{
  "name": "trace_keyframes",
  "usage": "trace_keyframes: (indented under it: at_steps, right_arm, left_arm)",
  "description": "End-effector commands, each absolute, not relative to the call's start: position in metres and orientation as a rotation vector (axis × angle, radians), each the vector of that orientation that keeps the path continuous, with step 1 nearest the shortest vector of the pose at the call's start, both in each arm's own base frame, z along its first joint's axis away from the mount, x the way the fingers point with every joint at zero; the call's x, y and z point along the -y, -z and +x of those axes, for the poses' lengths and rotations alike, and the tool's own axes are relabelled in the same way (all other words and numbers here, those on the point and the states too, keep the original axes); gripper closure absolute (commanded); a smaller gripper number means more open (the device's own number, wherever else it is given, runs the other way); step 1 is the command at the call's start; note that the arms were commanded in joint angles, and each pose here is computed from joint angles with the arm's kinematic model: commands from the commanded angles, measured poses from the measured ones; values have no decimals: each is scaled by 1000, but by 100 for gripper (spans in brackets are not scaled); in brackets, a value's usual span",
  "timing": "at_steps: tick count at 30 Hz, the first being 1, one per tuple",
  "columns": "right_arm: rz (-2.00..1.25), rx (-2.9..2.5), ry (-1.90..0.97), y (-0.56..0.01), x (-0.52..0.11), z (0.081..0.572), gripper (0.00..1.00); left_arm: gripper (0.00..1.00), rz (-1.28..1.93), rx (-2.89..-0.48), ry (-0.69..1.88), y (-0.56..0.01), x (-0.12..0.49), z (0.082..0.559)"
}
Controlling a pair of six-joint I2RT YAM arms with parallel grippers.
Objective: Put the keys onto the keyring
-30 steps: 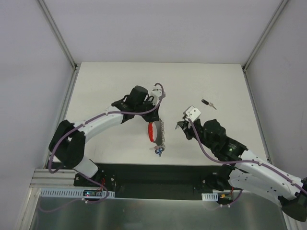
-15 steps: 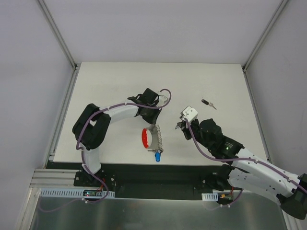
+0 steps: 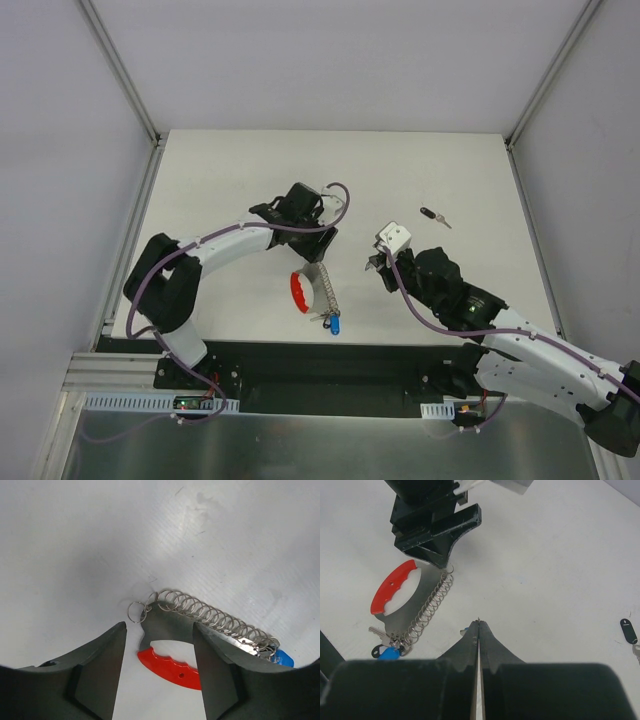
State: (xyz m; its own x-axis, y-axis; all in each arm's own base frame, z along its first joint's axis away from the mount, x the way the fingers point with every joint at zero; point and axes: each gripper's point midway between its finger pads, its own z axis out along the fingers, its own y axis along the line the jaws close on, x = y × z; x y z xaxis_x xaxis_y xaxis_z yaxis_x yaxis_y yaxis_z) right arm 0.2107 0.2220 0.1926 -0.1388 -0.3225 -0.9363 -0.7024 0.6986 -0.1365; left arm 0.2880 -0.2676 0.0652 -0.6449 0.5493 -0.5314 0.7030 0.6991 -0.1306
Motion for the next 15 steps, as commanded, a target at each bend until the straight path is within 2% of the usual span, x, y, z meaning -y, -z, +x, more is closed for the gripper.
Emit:
trace_keyframes:
  at_steps: [1,3,7,9,15]
  right_arm:
    - [-790,-1721,-417,-200,-224,214,99]
    - [-790,-1721,-415,-200,-224,214,99]
    - [-791,-1724,-416,-199,-224,214,99]
    - [-791,-1725,-414,-199,-224,214,99]
    - [-796,-1726,-413,-199,-224,214,99]
  left_arm:
    - [44,1047,-2263,491,-115,287,293]
    - [47,1068,-2254,515,-116,294,291]
    - [65,1103,-2272,508,-104,303,291]
    - [70,1111,-2286,521,-98,307,291]
    - [71,1083,-2366,489,-81,307,294]
